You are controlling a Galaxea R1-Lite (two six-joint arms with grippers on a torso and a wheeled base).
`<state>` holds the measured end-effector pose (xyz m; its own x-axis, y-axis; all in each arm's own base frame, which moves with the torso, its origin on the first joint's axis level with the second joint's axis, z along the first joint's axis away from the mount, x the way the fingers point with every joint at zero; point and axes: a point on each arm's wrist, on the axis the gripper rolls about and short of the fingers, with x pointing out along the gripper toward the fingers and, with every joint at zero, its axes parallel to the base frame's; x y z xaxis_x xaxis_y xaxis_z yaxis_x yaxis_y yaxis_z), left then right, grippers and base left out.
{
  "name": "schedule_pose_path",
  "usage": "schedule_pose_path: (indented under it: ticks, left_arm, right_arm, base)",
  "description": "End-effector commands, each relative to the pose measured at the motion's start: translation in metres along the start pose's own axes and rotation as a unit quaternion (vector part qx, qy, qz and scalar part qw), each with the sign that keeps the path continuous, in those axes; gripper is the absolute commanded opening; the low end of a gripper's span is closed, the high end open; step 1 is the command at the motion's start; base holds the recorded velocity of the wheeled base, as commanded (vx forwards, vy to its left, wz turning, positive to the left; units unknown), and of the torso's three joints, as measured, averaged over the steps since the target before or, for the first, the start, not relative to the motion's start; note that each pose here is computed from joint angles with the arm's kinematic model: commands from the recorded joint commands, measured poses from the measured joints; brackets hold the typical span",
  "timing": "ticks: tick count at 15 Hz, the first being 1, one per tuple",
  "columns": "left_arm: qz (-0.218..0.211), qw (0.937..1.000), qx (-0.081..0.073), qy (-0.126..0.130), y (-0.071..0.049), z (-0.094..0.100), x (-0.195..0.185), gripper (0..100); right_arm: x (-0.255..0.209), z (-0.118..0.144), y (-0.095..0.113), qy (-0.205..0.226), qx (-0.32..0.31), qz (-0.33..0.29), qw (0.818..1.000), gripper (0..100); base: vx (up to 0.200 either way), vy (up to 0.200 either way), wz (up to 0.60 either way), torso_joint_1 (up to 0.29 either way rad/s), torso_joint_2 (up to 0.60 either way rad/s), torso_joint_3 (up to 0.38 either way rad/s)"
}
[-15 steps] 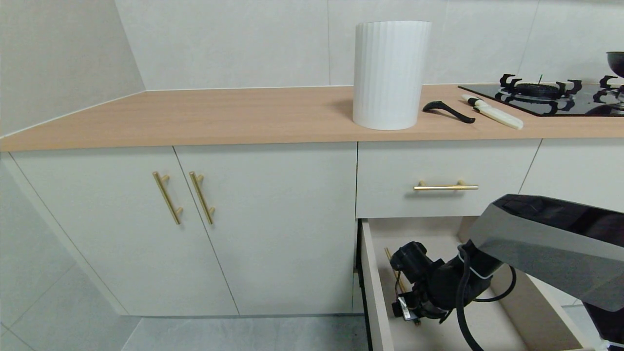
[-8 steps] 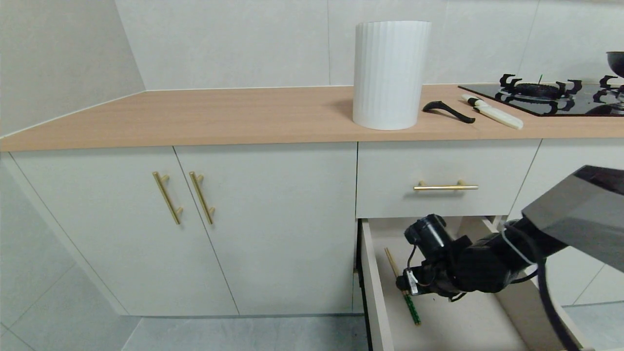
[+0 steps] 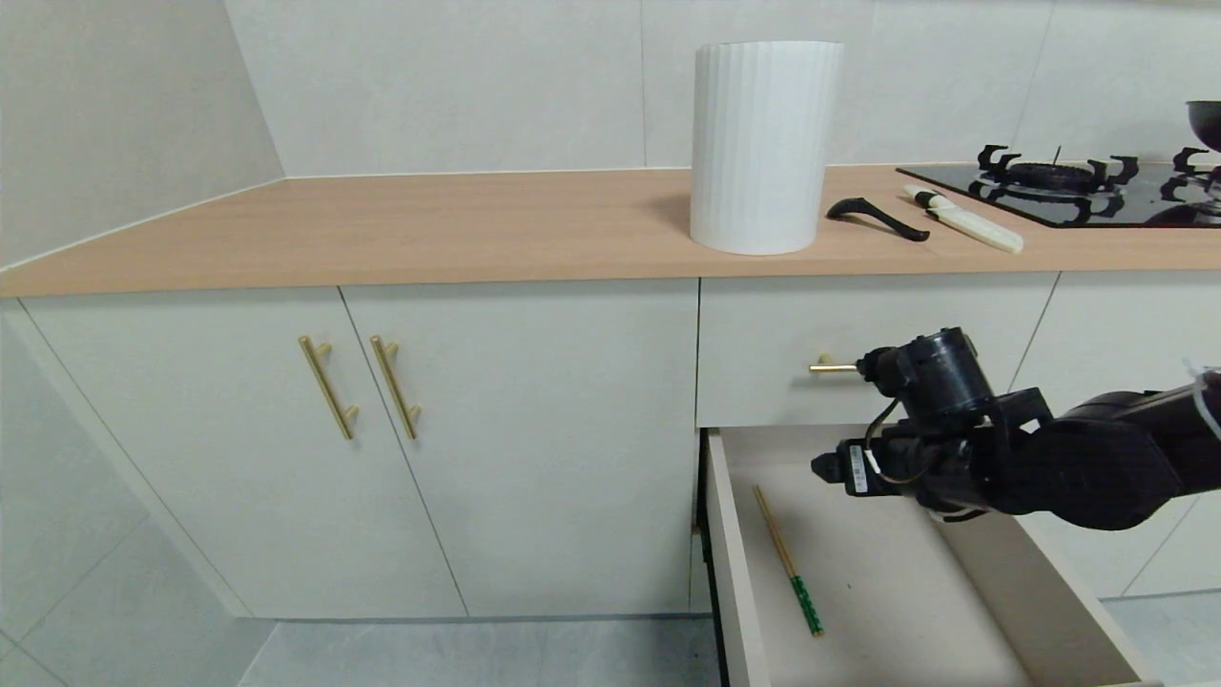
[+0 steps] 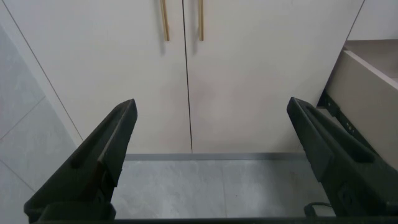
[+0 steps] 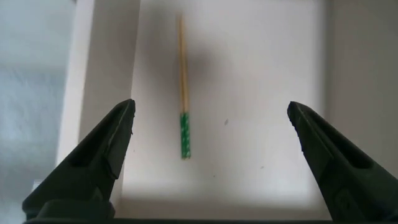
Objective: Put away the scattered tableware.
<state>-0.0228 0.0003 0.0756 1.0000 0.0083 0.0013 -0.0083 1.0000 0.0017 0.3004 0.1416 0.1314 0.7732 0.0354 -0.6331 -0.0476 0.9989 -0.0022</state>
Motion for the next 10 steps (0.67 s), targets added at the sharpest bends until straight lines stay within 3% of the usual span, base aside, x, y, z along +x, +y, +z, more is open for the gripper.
schedule_pose_path:
  ticks: [1, 6, 10]
  left_arm:
    - [0.000, 1.0000, 0.000, 0.001, 0.000, 0.000, 0.000, 100]
    - [0.000, 1.0000, 0.000, 0.001, 0.000, 0.000, 0.000, 100]
    - [0.000, 1.0000, 0.000, 0.001, 0.000, 0.000, 0.000, 100]
  right_arm:
    - [-0.019, 0.013, -0.009, -0.031, 0.010, 0.001, 0.999, 100]
    - [-0.033, 0.027, -0.028, -0.061, 0.025, -0.012, 0.998, 100]
    - [-0.038, 0.030, -0.034, -0.069, 0.024, -0.018, 0.997, 100]
  base:
    - [0.000, 0.000, 0.00, 0.000, 0.00, 0.000]
    - [0.000, 0.000, 0.00, 0.000, 0.00, 0.000]
    - [0.000, 0.000, 0.00, 0.044, -0.23, -0.221]
